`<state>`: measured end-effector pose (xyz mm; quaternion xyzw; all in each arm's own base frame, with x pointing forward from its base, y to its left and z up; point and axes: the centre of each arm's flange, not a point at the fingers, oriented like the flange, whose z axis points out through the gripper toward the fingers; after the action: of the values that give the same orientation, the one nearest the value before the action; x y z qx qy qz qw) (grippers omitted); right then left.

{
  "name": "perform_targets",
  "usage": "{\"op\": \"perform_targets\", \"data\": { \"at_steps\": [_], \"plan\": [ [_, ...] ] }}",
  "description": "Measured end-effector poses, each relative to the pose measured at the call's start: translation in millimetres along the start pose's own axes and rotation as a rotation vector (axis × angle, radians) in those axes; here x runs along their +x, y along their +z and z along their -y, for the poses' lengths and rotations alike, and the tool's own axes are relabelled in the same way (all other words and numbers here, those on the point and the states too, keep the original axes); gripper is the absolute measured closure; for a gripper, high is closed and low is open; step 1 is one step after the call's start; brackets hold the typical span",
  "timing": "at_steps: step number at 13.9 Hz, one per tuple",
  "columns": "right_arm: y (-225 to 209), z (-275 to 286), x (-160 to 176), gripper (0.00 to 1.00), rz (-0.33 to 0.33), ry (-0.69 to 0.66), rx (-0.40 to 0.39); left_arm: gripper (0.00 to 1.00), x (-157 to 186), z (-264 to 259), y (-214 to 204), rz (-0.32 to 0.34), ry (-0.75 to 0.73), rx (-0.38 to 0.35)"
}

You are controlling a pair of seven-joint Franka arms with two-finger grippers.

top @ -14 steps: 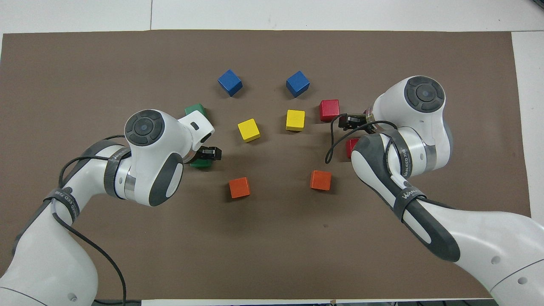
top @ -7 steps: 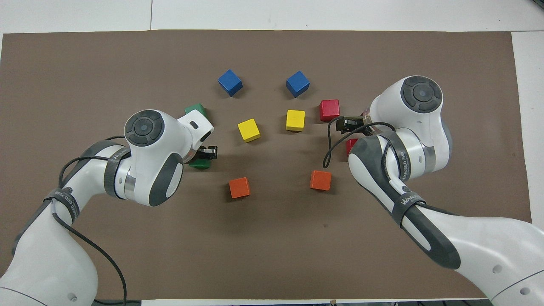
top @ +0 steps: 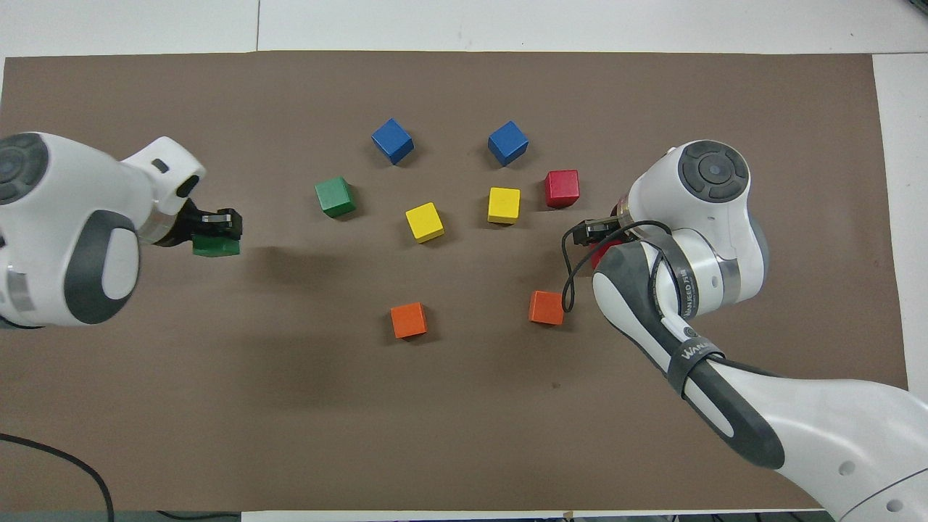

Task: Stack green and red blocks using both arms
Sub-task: 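Set the green block down with the left gripper while the right gripper sets red down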

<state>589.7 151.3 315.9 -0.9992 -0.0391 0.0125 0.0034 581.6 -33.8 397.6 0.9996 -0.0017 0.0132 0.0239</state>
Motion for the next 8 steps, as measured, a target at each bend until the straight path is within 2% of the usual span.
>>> {"op": "perform_targets", "data": {
  "at_steps": [4,6,8],
  "plan": [
    [10,-2,-11,0.00,0.027,0.000,-0.006,0.45,-10,130,7,-0.005,0.042,0.008],
    [16,-4,-18,0.00,0.040,0.001,-0.009,0.45,-17,153,21,-0.006,0.053,0.010],
    [20,-5,-23,0.00,0.050,0.001,-0.012,0.45,-19,154,41,0.001,0.085,0.009]
  ]
}}
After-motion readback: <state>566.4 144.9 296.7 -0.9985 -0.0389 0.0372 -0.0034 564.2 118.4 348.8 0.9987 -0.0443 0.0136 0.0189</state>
